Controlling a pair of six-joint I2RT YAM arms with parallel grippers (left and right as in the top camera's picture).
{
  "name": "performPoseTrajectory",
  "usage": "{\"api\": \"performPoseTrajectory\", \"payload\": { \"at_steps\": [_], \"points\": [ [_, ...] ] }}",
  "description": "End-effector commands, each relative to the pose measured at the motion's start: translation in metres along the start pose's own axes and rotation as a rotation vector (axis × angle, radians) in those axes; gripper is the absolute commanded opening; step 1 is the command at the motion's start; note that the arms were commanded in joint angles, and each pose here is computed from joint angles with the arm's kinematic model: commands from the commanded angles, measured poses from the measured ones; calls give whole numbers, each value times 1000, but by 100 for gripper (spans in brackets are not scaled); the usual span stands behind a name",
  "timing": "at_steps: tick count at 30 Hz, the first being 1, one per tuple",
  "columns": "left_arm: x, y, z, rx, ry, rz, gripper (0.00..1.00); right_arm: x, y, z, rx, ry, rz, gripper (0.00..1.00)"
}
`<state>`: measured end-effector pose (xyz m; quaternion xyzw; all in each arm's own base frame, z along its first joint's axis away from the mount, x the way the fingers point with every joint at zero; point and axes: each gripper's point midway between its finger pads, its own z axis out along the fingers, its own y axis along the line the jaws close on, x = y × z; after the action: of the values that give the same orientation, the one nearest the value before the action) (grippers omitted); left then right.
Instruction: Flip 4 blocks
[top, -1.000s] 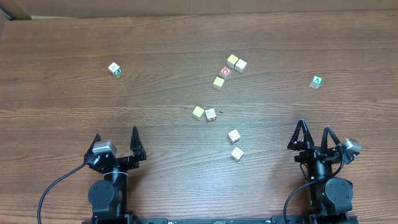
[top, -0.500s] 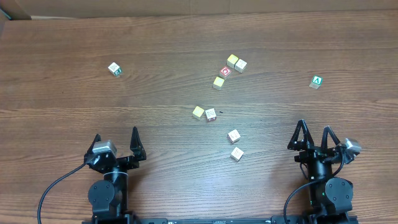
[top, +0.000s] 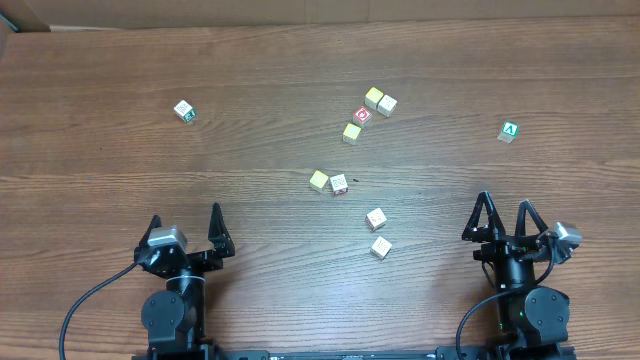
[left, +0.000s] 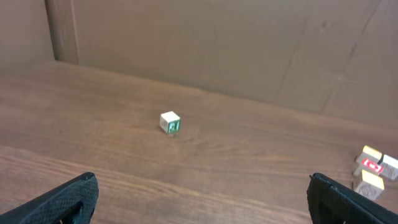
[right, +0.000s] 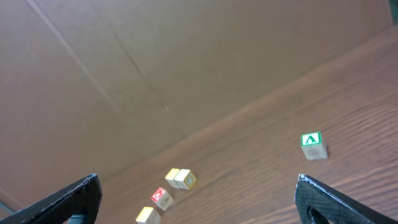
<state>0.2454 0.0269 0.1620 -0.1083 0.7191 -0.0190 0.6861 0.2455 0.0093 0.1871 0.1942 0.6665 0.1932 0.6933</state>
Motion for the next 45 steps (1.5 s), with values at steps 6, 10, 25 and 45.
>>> {"api": "performPoseTrajectory", "payload": {
  "at_steps": [6, 10, 25, 45],
  "points": [
    [3, -39, -5, 228, 29, 24, 100, 2, 57, -10, -295, 67, -150, 100],
    [12, -38, -5, 221, 120, 24, 100, 9, 61, -14, -282, 200, -241, 100],
    [-27, -58, 45, 109, 830, 22, 100, 21, 125, 15, -278, 943, -92, 100],
    [18, -129, 61, 231, 1342, 78, 100, 139, 124, -50, 12, 1798, -118, 100]
  ]
}}
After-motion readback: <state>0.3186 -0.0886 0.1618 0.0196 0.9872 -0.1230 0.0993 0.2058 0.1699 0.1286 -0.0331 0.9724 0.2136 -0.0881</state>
